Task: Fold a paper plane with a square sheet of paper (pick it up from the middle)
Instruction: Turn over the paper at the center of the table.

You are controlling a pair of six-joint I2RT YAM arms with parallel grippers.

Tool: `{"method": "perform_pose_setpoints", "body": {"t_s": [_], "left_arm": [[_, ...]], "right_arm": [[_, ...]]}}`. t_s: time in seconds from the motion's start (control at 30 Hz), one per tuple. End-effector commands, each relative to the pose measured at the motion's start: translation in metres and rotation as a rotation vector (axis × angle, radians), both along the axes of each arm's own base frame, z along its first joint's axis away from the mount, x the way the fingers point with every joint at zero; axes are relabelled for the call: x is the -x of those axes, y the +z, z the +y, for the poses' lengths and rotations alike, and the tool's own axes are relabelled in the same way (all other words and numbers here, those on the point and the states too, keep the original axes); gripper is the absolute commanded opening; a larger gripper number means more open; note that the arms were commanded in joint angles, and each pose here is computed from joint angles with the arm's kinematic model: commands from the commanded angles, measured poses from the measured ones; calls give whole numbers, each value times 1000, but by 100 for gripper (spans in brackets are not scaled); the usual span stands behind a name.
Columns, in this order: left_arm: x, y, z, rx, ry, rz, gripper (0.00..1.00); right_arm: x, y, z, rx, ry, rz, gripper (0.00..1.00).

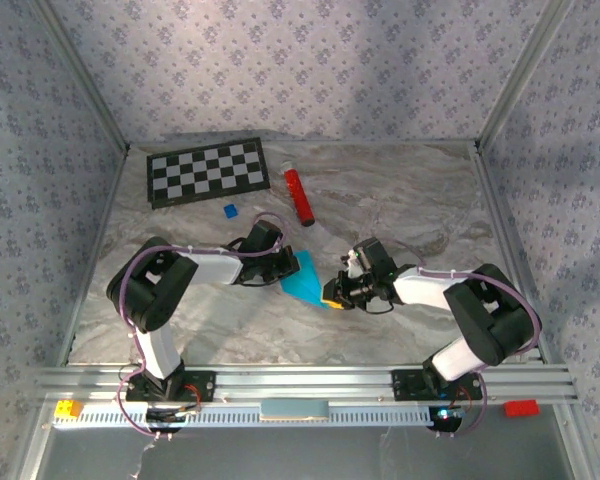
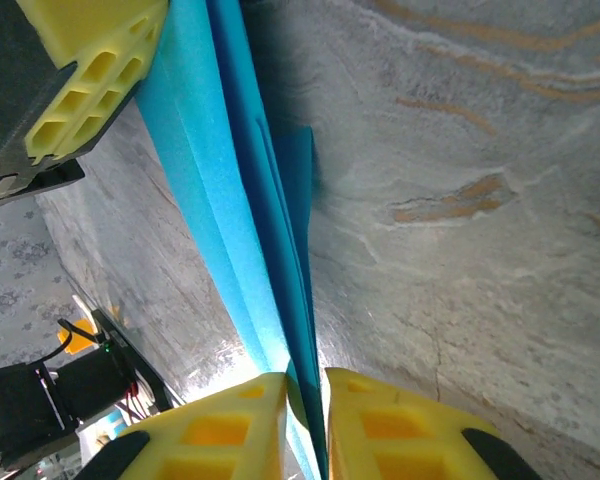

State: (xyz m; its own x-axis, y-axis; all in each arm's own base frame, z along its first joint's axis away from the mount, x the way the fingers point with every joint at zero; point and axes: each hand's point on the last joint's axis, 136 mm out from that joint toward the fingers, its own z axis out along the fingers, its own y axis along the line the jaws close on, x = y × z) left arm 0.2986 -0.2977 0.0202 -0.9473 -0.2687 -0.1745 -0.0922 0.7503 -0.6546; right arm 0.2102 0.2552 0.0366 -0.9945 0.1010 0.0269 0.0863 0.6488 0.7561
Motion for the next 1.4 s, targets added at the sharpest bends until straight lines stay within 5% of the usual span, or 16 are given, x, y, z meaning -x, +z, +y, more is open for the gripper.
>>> {"method": "perform_pose_setpoints", "body": {"t_s": [0.0,0.23,0.53,0.63,0.93,1.27,1.37], "left_arm": [[16,-30,25,-109,43,105,0],[4,12,8,-7,15,7,7],[0,89,6,39,10,-237,47],[0,95,20,11,60,-276,53],[0,115,56,19,221,-356,60],[6,113,85,-47,284,-358,63],[8,112,94,-68,310,-353,63]], "right_arm": [[-1,2,1,-22,5,7,13],[-2,13,-5,-23,2,-41,2],[-5,41,-48,236,9,-250,2],[-6,60,-58,297,24,-344,2],[-15,94,-109,601,-48,-513,1],[-15,108,-171,1185,-86,-489,0],[-19,106,-160,1223,-32,-554,1]]}}
